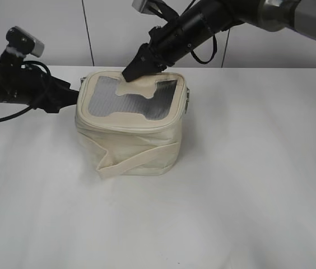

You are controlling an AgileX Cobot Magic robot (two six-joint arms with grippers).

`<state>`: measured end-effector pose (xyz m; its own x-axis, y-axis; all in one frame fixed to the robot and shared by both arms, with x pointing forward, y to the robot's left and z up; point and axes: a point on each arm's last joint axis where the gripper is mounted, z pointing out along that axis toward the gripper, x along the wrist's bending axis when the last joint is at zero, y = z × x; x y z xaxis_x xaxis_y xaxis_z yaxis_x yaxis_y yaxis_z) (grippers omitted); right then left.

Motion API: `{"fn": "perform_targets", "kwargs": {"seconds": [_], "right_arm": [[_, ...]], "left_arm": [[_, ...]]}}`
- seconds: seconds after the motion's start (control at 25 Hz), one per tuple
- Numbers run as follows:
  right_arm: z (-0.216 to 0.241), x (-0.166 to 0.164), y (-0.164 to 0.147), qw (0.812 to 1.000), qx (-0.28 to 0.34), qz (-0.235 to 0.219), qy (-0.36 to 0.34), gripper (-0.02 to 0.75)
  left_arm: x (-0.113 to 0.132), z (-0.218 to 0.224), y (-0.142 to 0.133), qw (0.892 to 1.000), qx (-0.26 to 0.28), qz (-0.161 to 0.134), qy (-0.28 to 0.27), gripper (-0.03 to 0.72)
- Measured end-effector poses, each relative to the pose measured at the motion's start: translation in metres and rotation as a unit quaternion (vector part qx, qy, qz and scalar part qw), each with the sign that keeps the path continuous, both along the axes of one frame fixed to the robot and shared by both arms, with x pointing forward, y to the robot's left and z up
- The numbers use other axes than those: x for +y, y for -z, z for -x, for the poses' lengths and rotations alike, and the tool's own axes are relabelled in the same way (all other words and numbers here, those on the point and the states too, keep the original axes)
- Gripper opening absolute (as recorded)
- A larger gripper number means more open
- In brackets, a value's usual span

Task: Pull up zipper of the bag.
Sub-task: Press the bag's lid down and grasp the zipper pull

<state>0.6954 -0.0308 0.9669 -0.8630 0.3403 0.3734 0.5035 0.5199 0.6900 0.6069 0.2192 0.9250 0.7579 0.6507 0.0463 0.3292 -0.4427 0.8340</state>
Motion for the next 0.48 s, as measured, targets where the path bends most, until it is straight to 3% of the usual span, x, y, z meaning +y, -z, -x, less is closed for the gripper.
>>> {"fn": "perform_targets", "kwargs": {"seconds": [0.2,0.48], "right_arm": [[0.000,0.000,0.000,1.000,0.000,0.000,0.000,0.052],[0.000,0.000,0.000,1.000,0.000,0.000,0.000,0.052]], "left_arm": [[0.004,0.000,-0.007,0.999,-0.002,0.042,0.007,0.417],[-0.007,0.001,-0.007,1.000,-0.003,0.018,0.006,0.414]]}}
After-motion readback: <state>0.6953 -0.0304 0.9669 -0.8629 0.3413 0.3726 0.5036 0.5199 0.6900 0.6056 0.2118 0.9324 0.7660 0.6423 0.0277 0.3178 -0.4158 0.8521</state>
